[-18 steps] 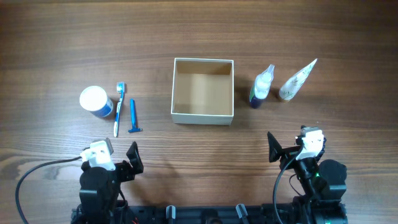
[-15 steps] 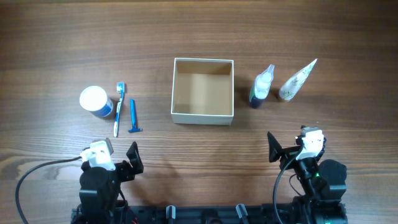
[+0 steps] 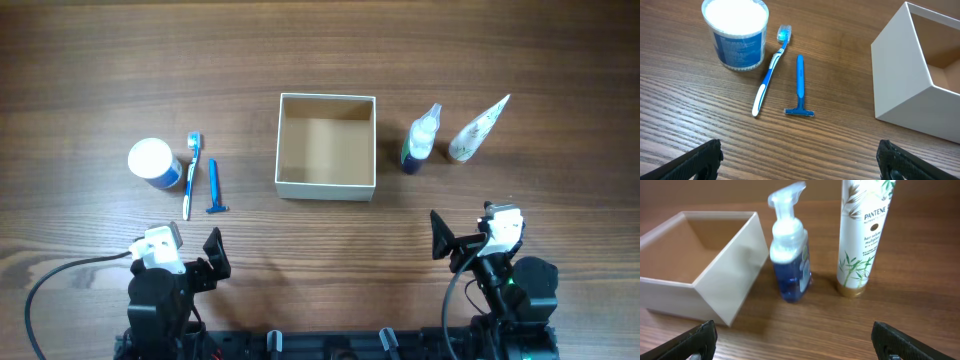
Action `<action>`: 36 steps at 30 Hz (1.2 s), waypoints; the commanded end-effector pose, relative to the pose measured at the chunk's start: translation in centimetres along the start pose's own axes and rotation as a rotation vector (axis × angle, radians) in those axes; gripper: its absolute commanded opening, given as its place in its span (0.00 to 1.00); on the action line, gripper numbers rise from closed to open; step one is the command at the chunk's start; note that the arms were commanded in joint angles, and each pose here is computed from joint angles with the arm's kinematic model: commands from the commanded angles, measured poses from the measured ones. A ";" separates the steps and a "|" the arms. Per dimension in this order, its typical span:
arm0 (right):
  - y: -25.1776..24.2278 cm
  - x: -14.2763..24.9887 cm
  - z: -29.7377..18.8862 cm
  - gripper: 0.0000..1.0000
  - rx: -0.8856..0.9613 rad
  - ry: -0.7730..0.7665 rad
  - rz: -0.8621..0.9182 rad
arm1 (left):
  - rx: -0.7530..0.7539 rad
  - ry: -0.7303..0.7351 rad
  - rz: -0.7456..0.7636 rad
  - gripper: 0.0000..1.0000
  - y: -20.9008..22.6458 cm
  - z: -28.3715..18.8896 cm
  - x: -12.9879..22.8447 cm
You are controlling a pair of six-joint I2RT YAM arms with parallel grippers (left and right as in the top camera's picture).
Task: Pack container
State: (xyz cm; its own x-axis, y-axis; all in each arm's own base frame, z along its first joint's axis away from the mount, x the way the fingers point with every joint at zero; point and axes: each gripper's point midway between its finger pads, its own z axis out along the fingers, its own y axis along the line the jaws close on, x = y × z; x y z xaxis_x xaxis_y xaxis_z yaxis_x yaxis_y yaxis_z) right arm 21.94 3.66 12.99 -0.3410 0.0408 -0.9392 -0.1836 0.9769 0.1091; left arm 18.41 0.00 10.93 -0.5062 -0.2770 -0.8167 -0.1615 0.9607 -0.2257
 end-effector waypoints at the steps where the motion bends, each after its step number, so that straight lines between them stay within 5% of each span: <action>1: 0.4 -1.0 -0.1 1.00 -0.026 -0.046 0.167 | 0.002 -0.006 -0.016 1.00 0.0 0.0 0.0; 12: 2.9 -3.9 -0.9 1.00 -0.156 -0.020 0.269 | 0.002 -0.006 -0.016 1.00 0.0 0.0 0.0; 20: 3.2 -9.2 -0.3 1.00 -0.137 0.163 0.288 | 0.002 -0.006 -0.016 1.00 0.0 0.0 0.0; 29: 10.6 -21.1 -0.5 1.00 -0.610 0.211 0.323 | 0.002 -0.006 -0.016 1.00 0.0 0.0 0.0; 33: 9.7 -24.5 1.4 1.00 -0.542 0.191 0.275 | 0.002 -0.006 -0.016 1.00 0.0 0.0 0.0; 36: 6.8 -23.5 4.6 1.00 -0.202 0.381 0.232 | 0.002 -0.006 -0.016 1.00 0.0 0.0 0.0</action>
State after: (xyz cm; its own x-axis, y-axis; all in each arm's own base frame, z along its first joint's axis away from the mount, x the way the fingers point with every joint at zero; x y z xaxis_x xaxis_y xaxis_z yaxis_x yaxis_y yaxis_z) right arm 30.62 11.98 35.49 -0.6538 0.1949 -0.7312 -0.3979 0.7333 0.5513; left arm 18.41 0.00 10.81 -0.5084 -0.2768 -0.8154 -0.1621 0.9608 -0.2251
